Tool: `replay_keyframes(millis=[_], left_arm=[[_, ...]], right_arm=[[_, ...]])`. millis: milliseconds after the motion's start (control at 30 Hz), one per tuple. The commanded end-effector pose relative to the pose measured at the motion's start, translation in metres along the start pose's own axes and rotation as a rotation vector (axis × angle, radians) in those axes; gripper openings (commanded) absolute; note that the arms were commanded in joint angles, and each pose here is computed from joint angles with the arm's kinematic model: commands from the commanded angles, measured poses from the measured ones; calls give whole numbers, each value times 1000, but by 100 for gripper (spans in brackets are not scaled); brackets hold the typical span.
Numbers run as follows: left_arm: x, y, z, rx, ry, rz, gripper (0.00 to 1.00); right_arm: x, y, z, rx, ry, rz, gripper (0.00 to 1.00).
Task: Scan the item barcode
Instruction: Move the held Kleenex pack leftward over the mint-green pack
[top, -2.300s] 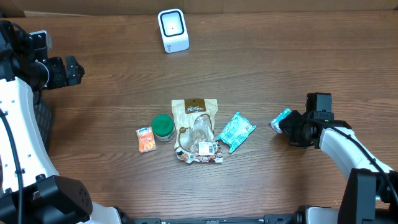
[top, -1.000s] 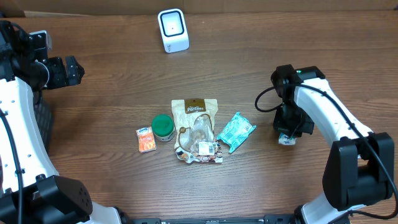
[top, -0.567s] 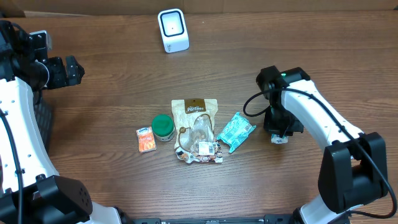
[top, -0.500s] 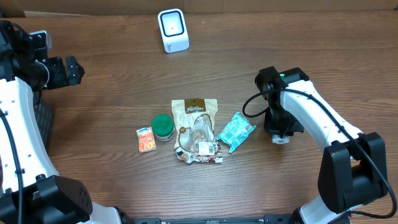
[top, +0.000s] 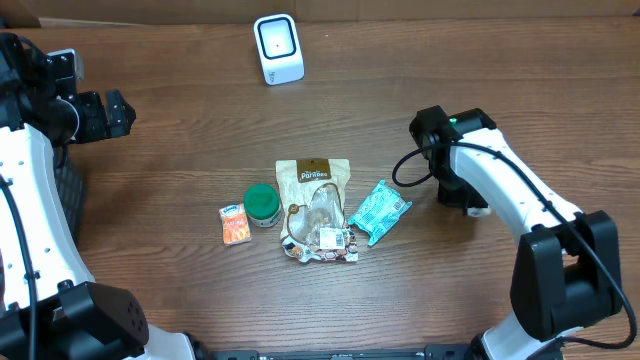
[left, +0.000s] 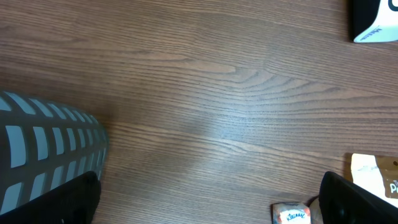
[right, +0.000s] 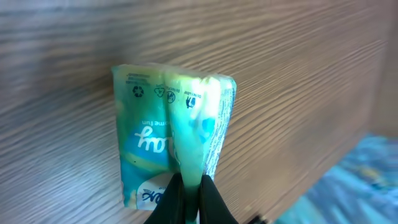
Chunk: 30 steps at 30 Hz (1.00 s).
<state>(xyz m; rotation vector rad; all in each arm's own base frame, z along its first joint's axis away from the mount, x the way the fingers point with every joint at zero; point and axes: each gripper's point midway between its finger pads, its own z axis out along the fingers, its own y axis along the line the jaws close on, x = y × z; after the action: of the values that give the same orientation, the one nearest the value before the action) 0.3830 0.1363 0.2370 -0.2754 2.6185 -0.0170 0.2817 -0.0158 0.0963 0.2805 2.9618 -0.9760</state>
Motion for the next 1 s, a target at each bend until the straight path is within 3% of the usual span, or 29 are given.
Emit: replay_keyframes(millis=[0,400,967], left_arm=[[-4,2,-3,5,-14,-17,99],[-4,2,-3,5,-14,-17,99],[-4,2,-3,5,-14,-17,99]], right_arm=[[-20,-14,-2,102,-78,-63,4],[-54,-9,-6,138,-201,-297,4],[-71,4,0,136,-277,-375,4]])
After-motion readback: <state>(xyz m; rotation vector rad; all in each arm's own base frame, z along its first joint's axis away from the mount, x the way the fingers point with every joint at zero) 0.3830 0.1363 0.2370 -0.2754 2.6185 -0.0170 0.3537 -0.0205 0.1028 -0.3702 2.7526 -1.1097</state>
